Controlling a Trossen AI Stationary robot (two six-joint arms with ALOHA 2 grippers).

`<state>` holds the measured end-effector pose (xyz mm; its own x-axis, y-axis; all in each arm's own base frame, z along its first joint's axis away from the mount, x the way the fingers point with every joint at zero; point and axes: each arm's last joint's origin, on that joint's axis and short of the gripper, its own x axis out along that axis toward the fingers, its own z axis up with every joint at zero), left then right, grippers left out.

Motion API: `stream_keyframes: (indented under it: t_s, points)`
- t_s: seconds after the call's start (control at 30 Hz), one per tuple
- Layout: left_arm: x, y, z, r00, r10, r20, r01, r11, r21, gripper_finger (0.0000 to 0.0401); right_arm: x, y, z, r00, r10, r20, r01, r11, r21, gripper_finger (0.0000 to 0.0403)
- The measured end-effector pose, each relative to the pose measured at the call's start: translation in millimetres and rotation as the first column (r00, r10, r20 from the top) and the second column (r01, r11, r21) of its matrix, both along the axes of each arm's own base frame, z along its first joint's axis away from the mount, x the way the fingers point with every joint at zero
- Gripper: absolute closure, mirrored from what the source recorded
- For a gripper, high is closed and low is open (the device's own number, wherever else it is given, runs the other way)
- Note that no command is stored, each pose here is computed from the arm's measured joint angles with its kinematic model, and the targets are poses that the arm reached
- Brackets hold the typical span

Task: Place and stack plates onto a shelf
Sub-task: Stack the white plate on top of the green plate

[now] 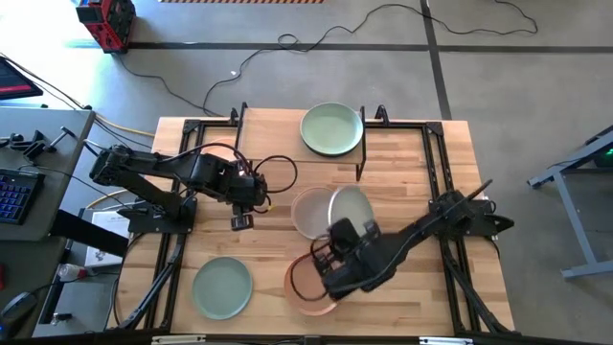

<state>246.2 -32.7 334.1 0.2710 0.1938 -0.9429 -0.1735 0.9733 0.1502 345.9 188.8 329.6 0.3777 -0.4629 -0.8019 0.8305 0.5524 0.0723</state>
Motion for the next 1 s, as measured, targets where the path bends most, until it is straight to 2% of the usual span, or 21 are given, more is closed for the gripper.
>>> stream_keyframes:
  t_s: [0.23, 0.43, 0.57, 0.7, 0.83, 1.0]
  points:
    - [0.1, 2.5, 0.1, 1.000, 0.012, 0.000, -0.012, 1.000, 0.012, 0.0288, -1.1, -49.3, 34.2, 0.991, 0.122, -0.050, -0.128, 0.980, -0.154, 0.0403]
    - [0.4, 6.1, 0.0, 1.000, 0.027, -0.001, -0.027, 1.000, 0.012, 0.0288, -1.6, -100.2, 55.3, 0.959, 0.212, -0.190, -0.256, 0.935, -0.246, 0.0403]
    - [0.8, 10.1, 0.1, 0.999, 0.046, -0.001, -0.046, 0.999, 0.011, 0.0288, -2.1, -132.8, 63.6, 0.918, 0.255, -0.304, -0.343, 0.897, -0.281, 0.0403]
    - [1.0, 16.4, -0.1, 0.995, 0.104, 0.004, -0.104, 0.995, 0.002, 0.0288, -1.8, -163.5, 67.6, 0.859, 0.289, -0.423, -0.429, 0.856, -0.288, 0.0403]
    - [-2.1, 23.3, -0.8, 0.986, 0.165, -0.025, -0.165, 0.986, 0.002, 0.0288, 0.1, -192.7, 67.4, 0.769, 0.347, -0.537, -0.535, 0.809, -0.244, 0.0403]
    - [-11.0, 35.0, -2.0, 0.960, 0.262, -0.099, -0.259, 0.965, 0.046, 0.0288, 4.6, -227.5, 67.9, 0.690, 0.441, -0.574, -0.631, 0.755, -0.180, 0.0403]
